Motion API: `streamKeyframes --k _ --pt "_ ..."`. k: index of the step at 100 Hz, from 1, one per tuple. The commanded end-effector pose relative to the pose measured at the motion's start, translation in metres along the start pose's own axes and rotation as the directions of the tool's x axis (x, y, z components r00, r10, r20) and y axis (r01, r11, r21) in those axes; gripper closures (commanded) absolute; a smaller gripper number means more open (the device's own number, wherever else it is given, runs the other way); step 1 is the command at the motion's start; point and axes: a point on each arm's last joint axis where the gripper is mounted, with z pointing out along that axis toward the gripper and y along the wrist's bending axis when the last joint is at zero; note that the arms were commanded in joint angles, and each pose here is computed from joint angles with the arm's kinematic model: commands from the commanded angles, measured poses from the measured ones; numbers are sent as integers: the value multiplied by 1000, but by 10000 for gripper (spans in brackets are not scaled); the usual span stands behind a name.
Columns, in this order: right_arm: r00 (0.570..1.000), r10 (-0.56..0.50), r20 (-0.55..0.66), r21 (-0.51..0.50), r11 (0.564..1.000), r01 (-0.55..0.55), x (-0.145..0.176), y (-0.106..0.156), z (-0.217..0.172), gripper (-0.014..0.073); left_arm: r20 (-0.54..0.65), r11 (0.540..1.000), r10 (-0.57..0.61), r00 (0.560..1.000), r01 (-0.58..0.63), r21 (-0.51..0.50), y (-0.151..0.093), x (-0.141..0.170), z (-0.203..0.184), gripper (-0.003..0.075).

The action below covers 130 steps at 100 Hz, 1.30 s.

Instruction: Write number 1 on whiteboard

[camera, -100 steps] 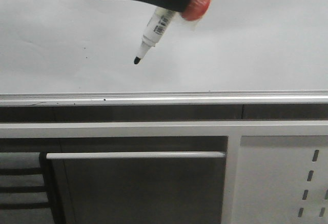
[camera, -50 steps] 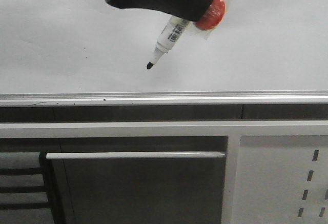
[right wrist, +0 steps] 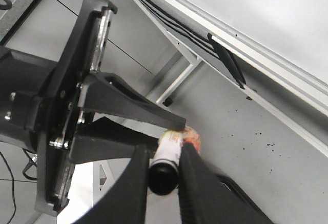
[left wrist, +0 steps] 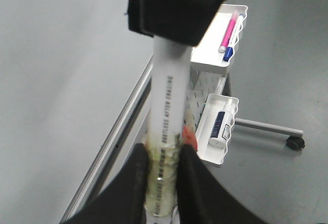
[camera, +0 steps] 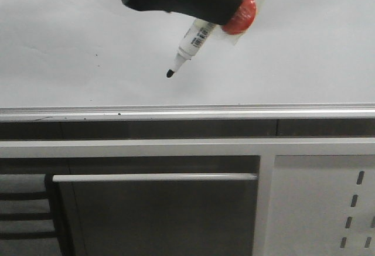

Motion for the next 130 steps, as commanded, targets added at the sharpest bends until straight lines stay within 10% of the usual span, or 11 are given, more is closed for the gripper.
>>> streamKeyframes --k 1,26,50,65,80,98,130 --pt "998 -24 61 -35 999 26 -9 12 -9 664 117 995 -31 993 42 -90 11 -22 -15 686" --pt "996 -44 78 7 999 43 -9 12 -12 655 225 973 -159 961 191 -128 25 -33 -44 251" --pt "955 -140 260 195 977 90 2 28 -39 653 342 921 -251 905 332 -204 48 -34 -94 230" --pt "889 -177 423 339 940 26 36 30 -49 653 426 843 -353 833 481 -240 59 -24 -119 374" --pt "806 -249 537 427 904 -4 68 35 -57 653 491 759 -399 775 579 -298 59 -4 -135 739" --pt "787 -273 554 431 902 10 68 36 -54 654 555 668 -403 727 649 -364 55 15 -147 741" --pt "808 -305 504 444 894 61 52 24 -27 654 579 637 -385 719 661 -397 54 21 -153 741"
